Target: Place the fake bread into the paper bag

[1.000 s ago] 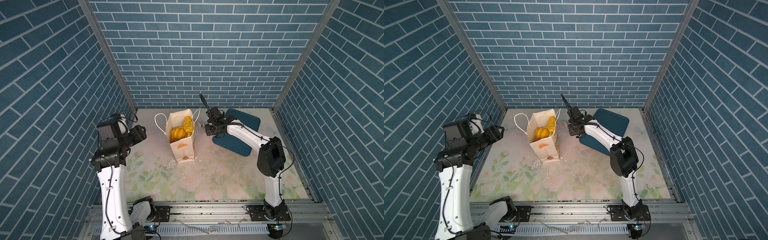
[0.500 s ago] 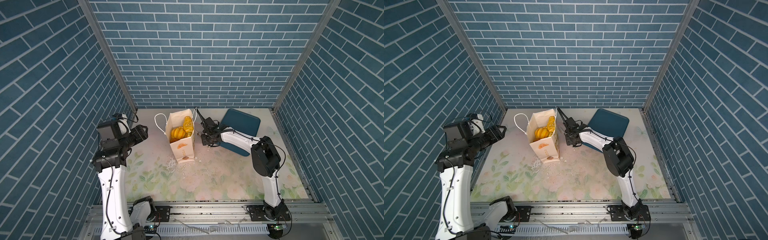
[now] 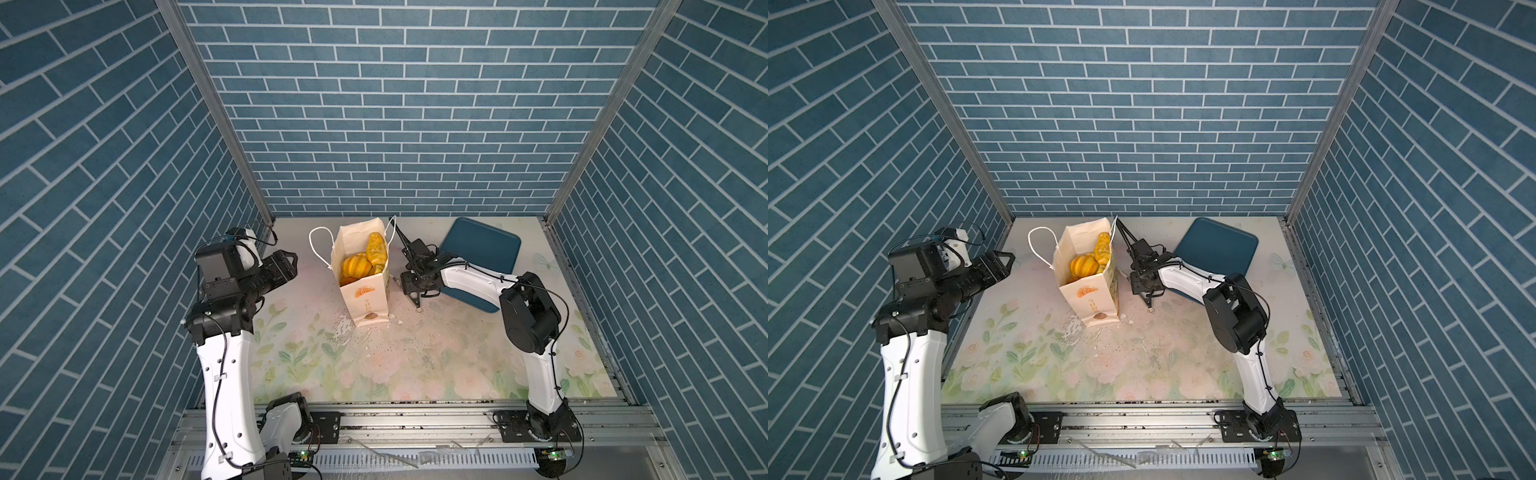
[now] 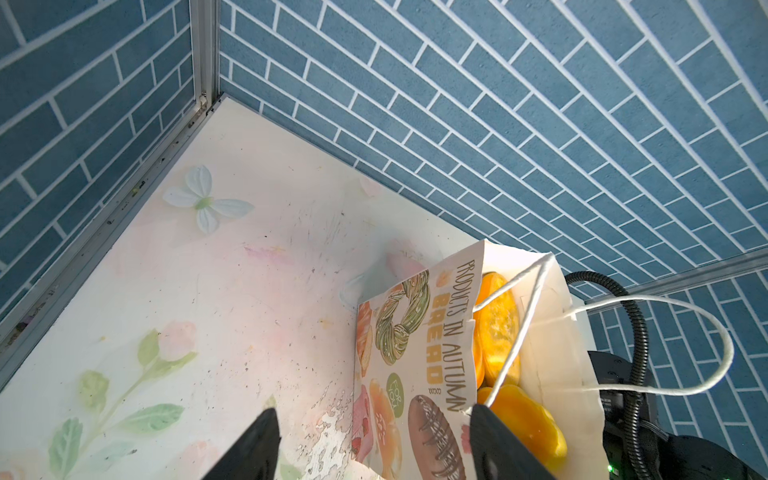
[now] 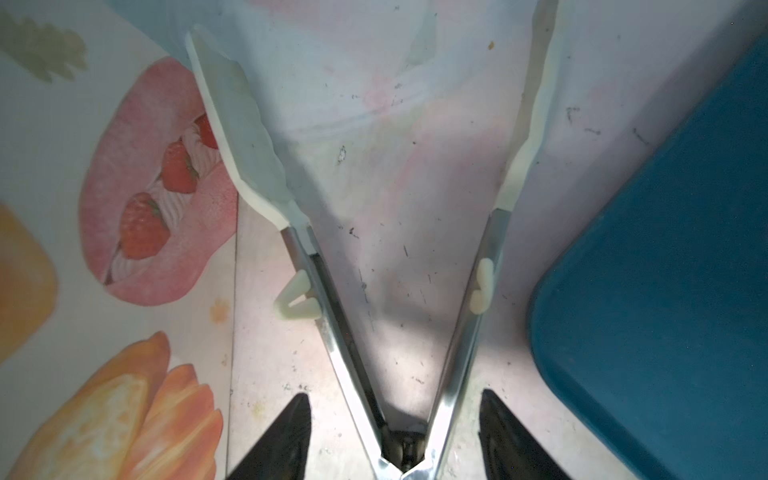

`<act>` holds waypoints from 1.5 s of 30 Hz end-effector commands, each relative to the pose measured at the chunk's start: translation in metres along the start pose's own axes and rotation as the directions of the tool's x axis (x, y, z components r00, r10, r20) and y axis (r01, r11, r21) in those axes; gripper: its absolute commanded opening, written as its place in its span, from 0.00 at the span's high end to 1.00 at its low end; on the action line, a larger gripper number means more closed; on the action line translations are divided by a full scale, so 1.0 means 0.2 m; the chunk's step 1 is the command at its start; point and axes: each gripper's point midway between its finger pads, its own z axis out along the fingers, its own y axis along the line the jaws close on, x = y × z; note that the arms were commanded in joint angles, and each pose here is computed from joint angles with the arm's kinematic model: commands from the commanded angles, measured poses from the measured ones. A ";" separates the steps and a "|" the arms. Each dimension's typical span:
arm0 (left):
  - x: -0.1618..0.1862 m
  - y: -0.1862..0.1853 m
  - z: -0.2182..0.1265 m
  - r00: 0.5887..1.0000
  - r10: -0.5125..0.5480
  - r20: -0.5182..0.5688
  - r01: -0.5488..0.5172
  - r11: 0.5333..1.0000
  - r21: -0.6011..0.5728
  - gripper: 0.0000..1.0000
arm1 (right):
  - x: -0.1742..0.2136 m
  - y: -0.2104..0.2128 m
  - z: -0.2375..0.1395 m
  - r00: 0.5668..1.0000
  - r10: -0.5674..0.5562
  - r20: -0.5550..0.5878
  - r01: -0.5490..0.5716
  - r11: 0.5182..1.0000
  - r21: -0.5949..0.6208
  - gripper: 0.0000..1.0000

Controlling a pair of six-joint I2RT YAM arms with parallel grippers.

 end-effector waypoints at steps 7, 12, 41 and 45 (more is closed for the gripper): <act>-0.02 -0.01 0.00 1.000 0.005 0.017 -0.005 1.000 0.009 0.26 | -0.21 -0.05 -0.39 0.977 -0.010 0.213 0.004 0.999 0.033 0.34; -0.03 0.01 0.01 1.000 0.011 0.018 -0.011 1.000 -0.004 0.26 | -0.36 -0.18 -0.75 0.922 -0.069 0.381 0.013 0.989 0.147 0.35; 0.21 0.66 0.55 0.897 0.316 0.310 -0.189 0.906 -0.379 0.21 | 0.25 -1.61 -0.88 0.794 -0.005 0.608 -0.410 0.734 0.541 0.07; 0.25 0.73 0.63 0.899 0.344 0.273 -0.210 0.883 -0.420 0.21 | 0.30 -1.69 -0.74 0.803 -0.011 0.596 -0.392 0.743 0.542 0.06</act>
